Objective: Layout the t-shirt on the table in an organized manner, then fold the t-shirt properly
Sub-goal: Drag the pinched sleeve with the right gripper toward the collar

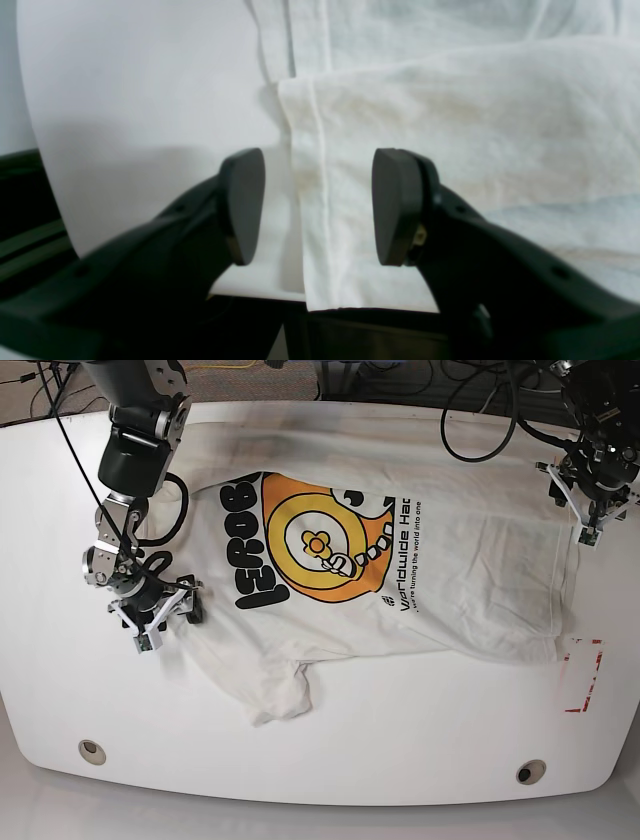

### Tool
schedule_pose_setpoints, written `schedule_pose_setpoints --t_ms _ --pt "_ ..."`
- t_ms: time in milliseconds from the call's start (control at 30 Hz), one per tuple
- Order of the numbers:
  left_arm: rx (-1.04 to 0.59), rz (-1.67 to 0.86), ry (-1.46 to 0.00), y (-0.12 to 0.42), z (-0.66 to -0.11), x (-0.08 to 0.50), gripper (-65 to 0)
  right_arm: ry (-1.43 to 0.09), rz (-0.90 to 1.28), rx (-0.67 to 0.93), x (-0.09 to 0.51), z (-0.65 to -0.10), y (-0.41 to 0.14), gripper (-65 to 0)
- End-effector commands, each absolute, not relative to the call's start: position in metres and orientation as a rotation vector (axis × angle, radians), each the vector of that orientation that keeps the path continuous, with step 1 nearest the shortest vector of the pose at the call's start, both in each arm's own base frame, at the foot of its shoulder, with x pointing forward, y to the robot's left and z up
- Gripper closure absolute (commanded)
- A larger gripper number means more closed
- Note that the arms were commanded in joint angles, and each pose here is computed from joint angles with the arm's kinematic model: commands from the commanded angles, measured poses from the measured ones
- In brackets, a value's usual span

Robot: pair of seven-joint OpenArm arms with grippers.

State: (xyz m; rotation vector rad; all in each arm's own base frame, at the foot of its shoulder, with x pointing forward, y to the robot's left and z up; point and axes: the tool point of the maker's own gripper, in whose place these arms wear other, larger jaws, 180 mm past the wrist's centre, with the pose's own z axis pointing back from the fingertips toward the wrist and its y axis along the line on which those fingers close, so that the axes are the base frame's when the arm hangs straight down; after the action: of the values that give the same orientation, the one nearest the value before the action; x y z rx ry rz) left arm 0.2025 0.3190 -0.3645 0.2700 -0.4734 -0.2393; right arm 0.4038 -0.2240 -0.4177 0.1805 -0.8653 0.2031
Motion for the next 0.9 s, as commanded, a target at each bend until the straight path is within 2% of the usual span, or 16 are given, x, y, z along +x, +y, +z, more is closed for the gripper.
schedule_pose_setpoints --t_ms 0,100,167,267,300,400,467,800,867 --pt "0.292 -0.245 -0.499 0.324 -0.355 0.208 -30.7 -0.927 0.190 0.191 0.418 -0.403 -0.229 -40.9" --pt "0.293 -0.244 -0.499 0.325 -0.355 0.207 -30.7 -0.939 0.176 0.207 0.419 -0.407 -0.227 -40.6" --pt "0.293 -0.244 -0.499 0.325 -0.355 0.207 -30.7 -0.948 0.175 0.210 0.420 -0.406 -0.227 -37.6" --pt "0.293 -0.244 -0.499 0.325 -0.355 0.207 -30.7 -0.946 0.181 0.206 0.420 -0.406 -0.227 -28.4" --pt "0.293 -0.244 -0.499 0.325 -0.355 0.207 -30.7 -0.948 0.185 0.200 0.421 -0.405 -0.229 -22.4" --pt "0.293 -0.244 -0.499 0.325 -0.355 0.207 -30.7 -0.960 0.193 0.173 0.427 -0.395 -0.241 -11.9" --pt "0.293 -0.244 -0.499 0.325 -0.355 0.207 -30.7 -0.963 0.197 0.158 0.428 -0.391 -0.248 -8.7" --pt "0.293 -0.243 -0.496 0.325 -0.356 0.206 -30.7 -0.994 0.208 0.090 0.439 -0.367 -0.280 -13.8" --pt "0.290 -0.241 -0.496 0.324 -0.356 0.206 -30.7 -1.003 0.208 0.085 0.442 -0.362 -0.282 -16.6"
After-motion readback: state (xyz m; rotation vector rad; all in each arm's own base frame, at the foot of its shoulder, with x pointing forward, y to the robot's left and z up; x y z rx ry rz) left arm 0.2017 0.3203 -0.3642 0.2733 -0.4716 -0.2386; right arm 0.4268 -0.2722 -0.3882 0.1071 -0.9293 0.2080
